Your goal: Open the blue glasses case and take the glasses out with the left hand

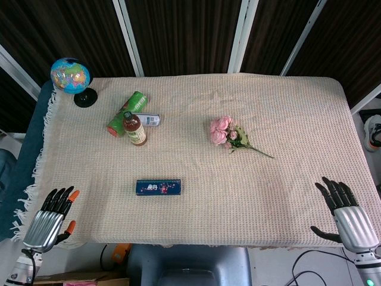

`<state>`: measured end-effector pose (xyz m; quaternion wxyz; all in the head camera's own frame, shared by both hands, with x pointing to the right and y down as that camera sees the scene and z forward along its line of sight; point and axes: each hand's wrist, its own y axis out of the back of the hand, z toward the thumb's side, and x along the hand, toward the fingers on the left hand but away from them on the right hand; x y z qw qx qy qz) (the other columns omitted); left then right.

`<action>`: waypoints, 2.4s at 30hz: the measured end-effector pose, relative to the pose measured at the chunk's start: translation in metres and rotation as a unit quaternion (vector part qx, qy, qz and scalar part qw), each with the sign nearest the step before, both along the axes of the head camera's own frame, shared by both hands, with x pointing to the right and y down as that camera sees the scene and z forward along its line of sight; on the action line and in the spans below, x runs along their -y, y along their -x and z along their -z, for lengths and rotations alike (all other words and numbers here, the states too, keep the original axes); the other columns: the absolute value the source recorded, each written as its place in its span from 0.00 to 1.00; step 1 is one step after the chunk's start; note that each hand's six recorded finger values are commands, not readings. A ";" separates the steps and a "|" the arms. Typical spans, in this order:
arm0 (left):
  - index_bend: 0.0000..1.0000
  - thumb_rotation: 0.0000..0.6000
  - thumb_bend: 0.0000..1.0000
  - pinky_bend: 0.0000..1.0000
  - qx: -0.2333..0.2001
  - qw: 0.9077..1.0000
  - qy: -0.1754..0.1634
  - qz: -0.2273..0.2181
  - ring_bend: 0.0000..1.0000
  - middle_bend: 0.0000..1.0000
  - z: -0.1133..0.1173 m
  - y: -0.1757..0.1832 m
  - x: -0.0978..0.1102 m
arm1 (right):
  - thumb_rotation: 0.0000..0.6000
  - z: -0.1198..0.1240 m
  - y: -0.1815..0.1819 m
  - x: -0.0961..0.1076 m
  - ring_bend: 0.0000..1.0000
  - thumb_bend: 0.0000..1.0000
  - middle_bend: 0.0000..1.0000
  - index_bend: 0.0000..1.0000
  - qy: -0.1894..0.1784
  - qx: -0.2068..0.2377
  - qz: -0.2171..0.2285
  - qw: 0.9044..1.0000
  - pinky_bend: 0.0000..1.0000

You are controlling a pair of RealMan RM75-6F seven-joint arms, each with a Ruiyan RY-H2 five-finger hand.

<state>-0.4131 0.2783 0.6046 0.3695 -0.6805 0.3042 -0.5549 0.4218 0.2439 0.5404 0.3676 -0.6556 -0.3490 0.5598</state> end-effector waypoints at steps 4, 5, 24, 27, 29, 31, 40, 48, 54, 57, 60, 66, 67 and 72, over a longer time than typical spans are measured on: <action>0.00 1.00 0.39 0.00 -0.011 1.000 0.001 0.001 0.00 0.00 0.000 -0.002 0.000 | 1.00 -0.001 0.000 0.000 0.00 0.02 0.00 0.00 0.002 -0.002 0.001 1.000 0.00; 0.00 1.00 0.39 0.00 -0.015 1.000 0.001 0.000 0.00 0.00 -0.001 -0.003 0.000 | 1.00 -0.001 0.000 0.000 0.00 0.01 0.00 0.00 0.002 -0.003 0.002 1.000 0.00; 0.13 1.00 0.41 0.00 -0.126 0.988 0.025 -0.090 0.00 0.00 -0.036 -0.125 0.025 | 1.00 -0.011 0.008 0.004 0.00 0.02 0.00 0.00 0.018 0.001 0.010 1.000 0.00; 0.16 1.00 0.40 0.00 -0.120 0.988 0.030 -0.088 0.00 0.00 -0.046 -0.144 0.035 | 1.00 -0.012 0.007 0.005 0.00 0.02 0.00 0.00 0.020 0.000 0.009 1.000 0.00; 0.18 1.00 0.39 0.00 -0.123 0.988 0.035 -0.085 0.00 0.00 -0.052 -0.157 0.040 | 1.00 -0.012 0.007 0.005 0.00 0.02 0.00 0.00 0.021 0.000 0.007 1.000 0.00; 0.20 1.00 0.39 0.00 -0.128 0.988 0.042 -0.081 0.00 0.00 -0.060 -0.171 0.045 | 1.00 -0.012 0.005 0.007 0.00 0.02 0.00 0.00 0.021 0.000 0.003 1.000 0.00; 0.27 1.00 0.38 0.00 -0.121 0.989 0.050 -0.067 0.00 0.00 -0.090 -0.203 0.064 | 1.00 -0.008 -0.002 0.012 0.00 0.01 0.00 0.00 0.018 0.010 -0.013 1.000 0.00; 0.29 1.00 0.38 0.00 -0.102 0.992 0.051 -0.057 0.00 0.00 -0.109 -0.207 0.072 | 1.00 -0.004 -0.009 0.015 0.00 0.02 0.00 0.00 0.015 0.015 -0.022 1.000 0.00; 0.34 1.00 0.38 0.00 -0.099 0.993 0.046 -0.054 0.00 0.00 -0.117 -0.211 0.075 | 1.00 -0.003 -0.009 0.015 0.00 0.02 0.00 0.00 0.015 0.016 -0.024 0.999 0.00; 0.36 1.00 0.38 0.00 -0.099 0.993 0.044 -0.051 0.00 0.00 -0.119 -0.213 0.076 | 1.00 -0.003 -0.010 0.015 0.00 0.02 0.00 0.00 0.015 0.016 -0.024 0.999 0.00; 0.37 1.00 0.38 0.00 -0.100 0.993 0.040 -0.048 0.00 0.00 -0.120 -0.214 0.078 | 1.00 -0.003 -0.009 0.016 0.00 0.02 0.00 0.00 0.014 0.016 -0.024 0.999 0.00; 0.40 1.00 0.39 0.00 -0.101 0.993 0.036 -0.048 0.00 0.00 -0.120 -0.215 0.080 | 1.00 -0.004 -0.010 0.016 0.00 0.02 0.00 0.00 0.015 0.015 -0.025 0.999 0.00; 0.41 1.00 0.39 0.00 -0.100 0.993 0.036 -0.049 0.00 0.00 -0.120 -0.215 0.080 | 1.00 -0.004 -0.010 0.016 0.00 0.02 0.00 0.00 0.015 0.015 -0.025 0.999 0.00; 0.44 1.00 0.43 0.00 -0.096 0.993 0.038 -0.055 0.00 0.00 -0.122 -0.215 0.079 | 1.00 -0.003 -0.010 0.016 0.00 0.02 0.00 0.00 0.014 0.015 -0.025 0.999 0.00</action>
